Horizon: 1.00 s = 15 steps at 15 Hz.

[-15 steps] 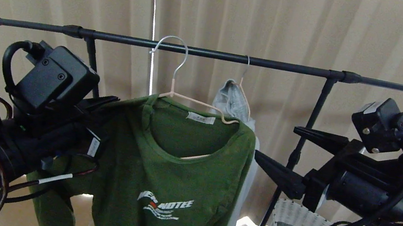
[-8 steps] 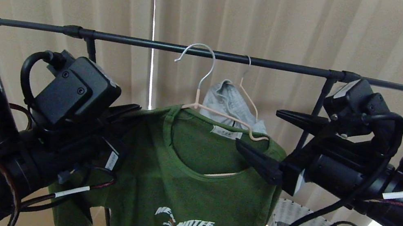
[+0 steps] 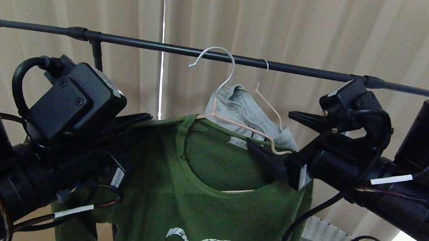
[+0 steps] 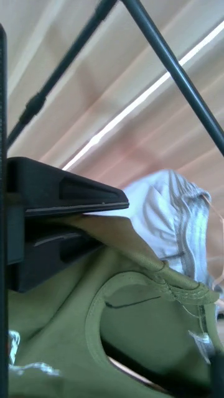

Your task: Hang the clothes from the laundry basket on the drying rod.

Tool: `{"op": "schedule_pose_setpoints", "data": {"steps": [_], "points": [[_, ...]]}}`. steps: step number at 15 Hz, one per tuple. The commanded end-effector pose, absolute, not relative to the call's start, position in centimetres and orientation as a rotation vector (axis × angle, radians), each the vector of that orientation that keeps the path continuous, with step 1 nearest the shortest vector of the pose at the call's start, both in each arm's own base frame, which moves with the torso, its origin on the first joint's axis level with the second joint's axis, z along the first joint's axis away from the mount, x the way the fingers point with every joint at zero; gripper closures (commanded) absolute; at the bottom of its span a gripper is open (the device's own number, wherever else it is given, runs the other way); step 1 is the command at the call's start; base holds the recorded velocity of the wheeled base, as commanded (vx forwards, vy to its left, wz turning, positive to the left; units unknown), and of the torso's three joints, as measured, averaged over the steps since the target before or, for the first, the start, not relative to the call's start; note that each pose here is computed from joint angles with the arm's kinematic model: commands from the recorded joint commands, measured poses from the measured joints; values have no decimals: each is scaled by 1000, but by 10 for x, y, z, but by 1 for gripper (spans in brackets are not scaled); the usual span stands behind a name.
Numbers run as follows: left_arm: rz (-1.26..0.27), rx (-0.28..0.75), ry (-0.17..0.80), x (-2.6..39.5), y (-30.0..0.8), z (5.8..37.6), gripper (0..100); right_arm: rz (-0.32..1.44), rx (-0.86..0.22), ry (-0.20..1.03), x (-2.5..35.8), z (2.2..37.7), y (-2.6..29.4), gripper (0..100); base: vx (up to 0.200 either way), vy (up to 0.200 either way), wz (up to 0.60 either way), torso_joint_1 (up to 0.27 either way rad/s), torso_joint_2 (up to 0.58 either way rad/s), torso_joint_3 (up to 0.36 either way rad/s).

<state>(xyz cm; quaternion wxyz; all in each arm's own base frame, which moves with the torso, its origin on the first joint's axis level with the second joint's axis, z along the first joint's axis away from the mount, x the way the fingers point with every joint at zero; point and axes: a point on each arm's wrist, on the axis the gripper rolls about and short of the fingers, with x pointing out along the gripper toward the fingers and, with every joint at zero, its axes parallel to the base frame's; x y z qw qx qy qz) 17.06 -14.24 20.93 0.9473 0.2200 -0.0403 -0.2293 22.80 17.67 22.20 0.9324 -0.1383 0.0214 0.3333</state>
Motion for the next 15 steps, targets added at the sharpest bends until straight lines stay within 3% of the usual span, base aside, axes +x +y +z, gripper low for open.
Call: {"op": "schedule_pose_setpoints", "data": {"steps": [1, 7, 8, 15], "points": [[-484, 440, -95, 167, -145, 211, 100, 684, -287, 55, 232, 218, 180, 0, 0, 0, 0, 0, 0, 0], [-490, 433, -105, 164, -145, 214, 100, 686, -289, 61, 235, 216, 183, 0, 0, 0, 0, 0, 0, 0], [-488, 430, -112, 163, -143, 215, 100, 686, -287, 61, 235, 216, 183, 100, 0, 0, 0, 0, 0, 0], [-487, 422, -119, 161, -142, 217, 100, 687, -286, 62, 234, 216, 182, 100, 0, 0, 0, 0, 0, 0]]}}
